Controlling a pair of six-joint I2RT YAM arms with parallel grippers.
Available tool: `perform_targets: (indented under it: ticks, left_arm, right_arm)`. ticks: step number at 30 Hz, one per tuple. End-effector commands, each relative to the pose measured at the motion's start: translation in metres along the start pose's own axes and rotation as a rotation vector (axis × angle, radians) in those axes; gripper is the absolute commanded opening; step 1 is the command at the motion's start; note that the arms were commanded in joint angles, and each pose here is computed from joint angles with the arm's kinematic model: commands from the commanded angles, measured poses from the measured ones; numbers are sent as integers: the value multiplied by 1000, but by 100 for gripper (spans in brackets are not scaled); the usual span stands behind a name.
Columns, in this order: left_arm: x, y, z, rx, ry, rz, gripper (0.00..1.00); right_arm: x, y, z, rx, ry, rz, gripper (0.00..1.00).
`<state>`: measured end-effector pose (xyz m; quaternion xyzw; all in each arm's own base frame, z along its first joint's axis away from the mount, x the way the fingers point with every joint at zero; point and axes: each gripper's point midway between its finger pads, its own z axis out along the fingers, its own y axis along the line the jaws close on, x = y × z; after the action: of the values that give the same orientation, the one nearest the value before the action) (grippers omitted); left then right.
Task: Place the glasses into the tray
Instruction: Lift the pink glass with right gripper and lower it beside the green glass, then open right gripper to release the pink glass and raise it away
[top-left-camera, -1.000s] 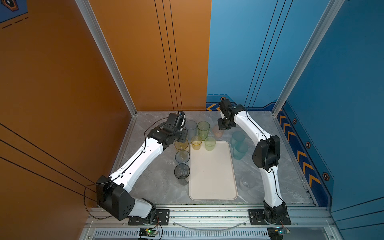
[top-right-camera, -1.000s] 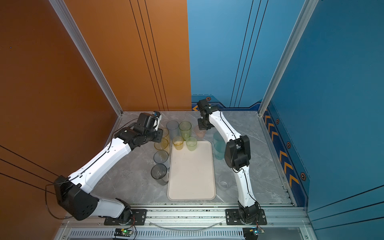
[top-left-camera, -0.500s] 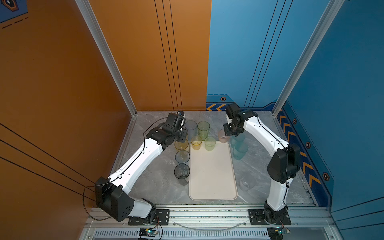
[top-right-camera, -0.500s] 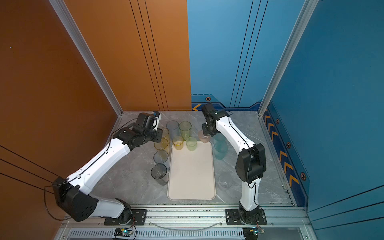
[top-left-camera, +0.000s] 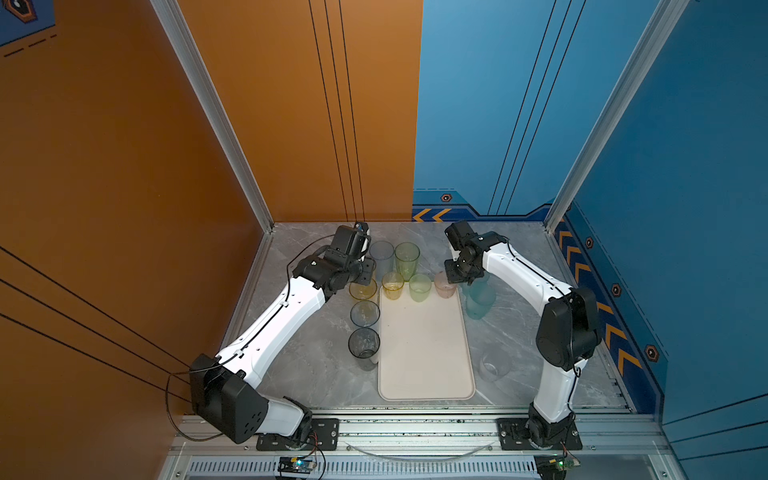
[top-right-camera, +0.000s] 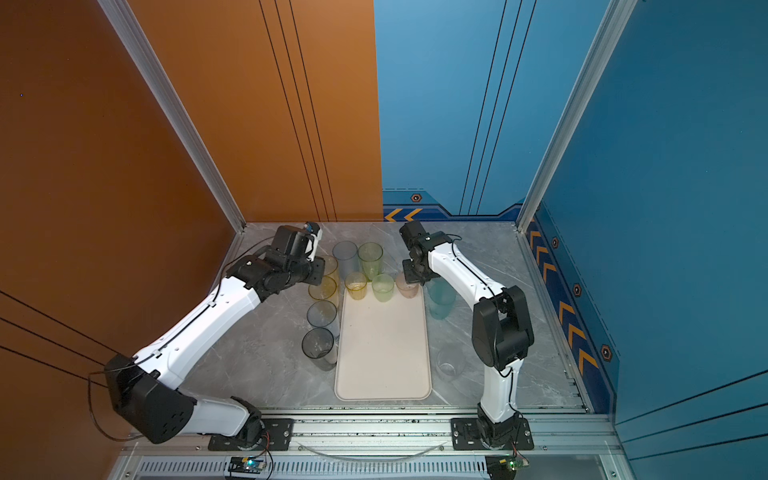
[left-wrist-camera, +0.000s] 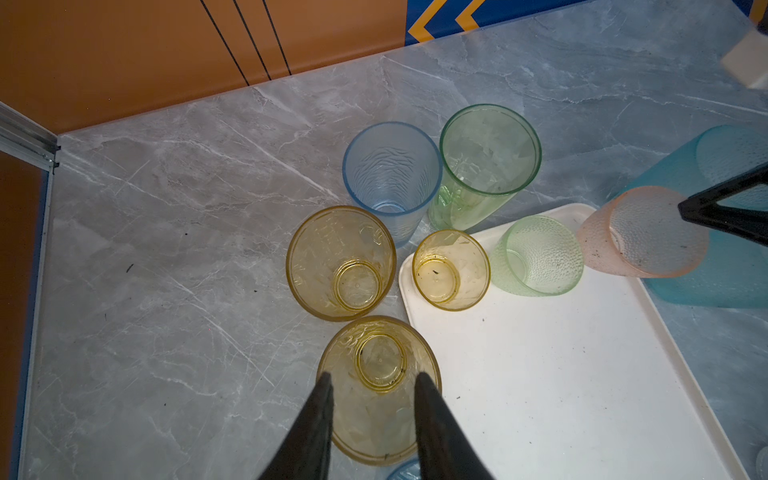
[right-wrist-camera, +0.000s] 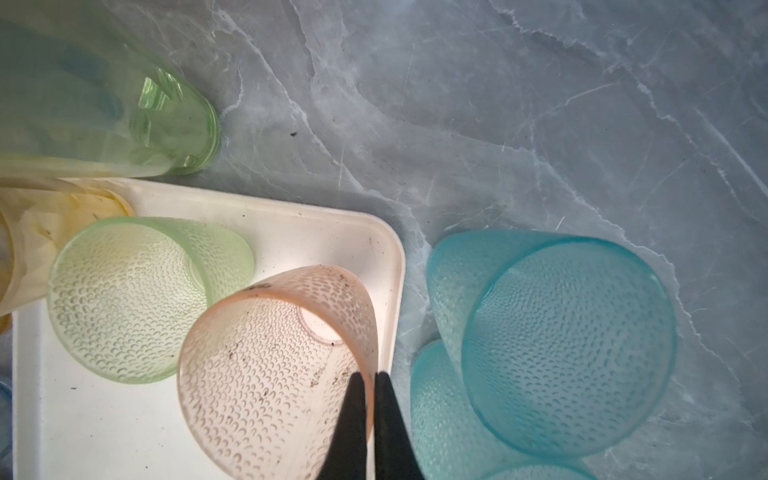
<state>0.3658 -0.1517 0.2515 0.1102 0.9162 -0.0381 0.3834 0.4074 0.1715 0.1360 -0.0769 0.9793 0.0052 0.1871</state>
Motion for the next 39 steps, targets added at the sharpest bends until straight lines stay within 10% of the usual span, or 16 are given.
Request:
perform_targets:
  ticks: [1, 39]
  left_arm:
    - [-2, 1, -11, 5, -12, 11, 35]
    - [-3, 1, -6, -3, -4, 16, 37]
  right_arm:
    - [0, 2, 12, -2, 4, 19, 0]
    - [9, -10, 44, -2, 60, 67, 19]
